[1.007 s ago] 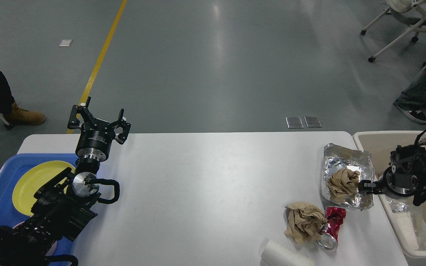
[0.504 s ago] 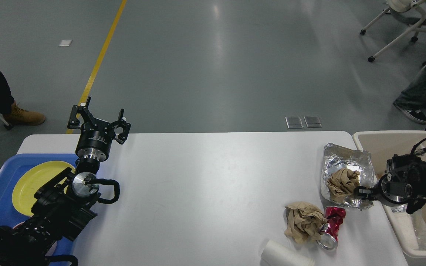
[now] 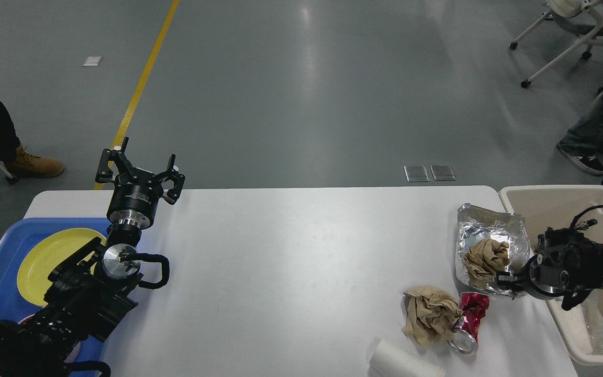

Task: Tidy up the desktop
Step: 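Lower the right gripper and close it on the foil snack bag, then lift the foil snack bag up above the white bin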

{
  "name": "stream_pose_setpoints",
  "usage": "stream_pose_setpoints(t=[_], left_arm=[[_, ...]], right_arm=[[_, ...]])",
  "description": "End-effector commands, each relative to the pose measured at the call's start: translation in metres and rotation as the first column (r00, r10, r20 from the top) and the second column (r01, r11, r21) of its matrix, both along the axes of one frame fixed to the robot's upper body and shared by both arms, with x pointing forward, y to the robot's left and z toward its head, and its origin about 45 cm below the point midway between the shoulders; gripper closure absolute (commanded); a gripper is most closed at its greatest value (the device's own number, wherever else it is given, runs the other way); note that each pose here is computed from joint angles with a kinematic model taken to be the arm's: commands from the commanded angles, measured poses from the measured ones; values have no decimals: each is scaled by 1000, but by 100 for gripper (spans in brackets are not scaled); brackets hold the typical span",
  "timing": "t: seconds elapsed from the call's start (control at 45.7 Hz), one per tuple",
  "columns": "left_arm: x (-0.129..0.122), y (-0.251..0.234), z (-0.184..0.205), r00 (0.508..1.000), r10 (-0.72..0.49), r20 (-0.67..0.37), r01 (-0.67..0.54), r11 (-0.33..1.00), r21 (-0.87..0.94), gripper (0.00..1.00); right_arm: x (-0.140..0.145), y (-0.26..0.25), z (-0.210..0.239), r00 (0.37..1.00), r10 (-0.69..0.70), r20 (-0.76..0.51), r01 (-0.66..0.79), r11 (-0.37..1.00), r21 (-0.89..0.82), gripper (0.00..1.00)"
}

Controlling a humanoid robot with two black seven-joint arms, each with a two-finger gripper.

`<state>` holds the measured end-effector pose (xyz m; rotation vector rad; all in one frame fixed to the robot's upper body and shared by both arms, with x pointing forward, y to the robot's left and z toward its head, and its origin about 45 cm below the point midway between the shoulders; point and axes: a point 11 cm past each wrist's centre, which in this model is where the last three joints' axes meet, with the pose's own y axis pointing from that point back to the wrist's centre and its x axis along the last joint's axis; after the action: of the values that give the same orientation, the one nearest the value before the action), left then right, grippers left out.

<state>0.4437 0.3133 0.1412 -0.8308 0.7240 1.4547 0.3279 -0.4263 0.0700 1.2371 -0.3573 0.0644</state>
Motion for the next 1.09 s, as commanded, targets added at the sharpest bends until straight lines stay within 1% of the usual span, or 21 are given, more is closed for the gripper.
stream_pose_setpoints(t=[0.0,0.109,0.372,0.525,0.657,0.766,0.92,1.073], left_arm=[[0,0,0,1000,0,0,0,1000,0,4],[0,0,0,1000,0,0,0,1000,0,4],[0,0,0,1000,0,0,0,1000,0,4],[0,0,0,1000,0,0,0,1000,0,4],[0,0,0,1000,0,0,0,1000,0,4],[0,0,0,1000,0,0,0,1000,0,4],[0,0,0,1000,0,0,0,1000,0,4],[0,0,0,1000,0,0,0,1000,0,4]], right_arm=[[-1,3,-1,1000,-18,-13,18,1000,24,100],[-4,6,-1,998,-30,-51,32,998,45,100],[0,12,1,998,-34,-52,38,997,69,100],[3,17,7,997,-26,-75,32,996,82,100],[11,13,28,993,-29,-113,40,995,91,100],[20,2,57,991,-51,-126,63,993,96,100],[32,1,88,988,-32,-150,47,994,95,100],[30,4,117,974,-11,-228,39,992,118,100]])
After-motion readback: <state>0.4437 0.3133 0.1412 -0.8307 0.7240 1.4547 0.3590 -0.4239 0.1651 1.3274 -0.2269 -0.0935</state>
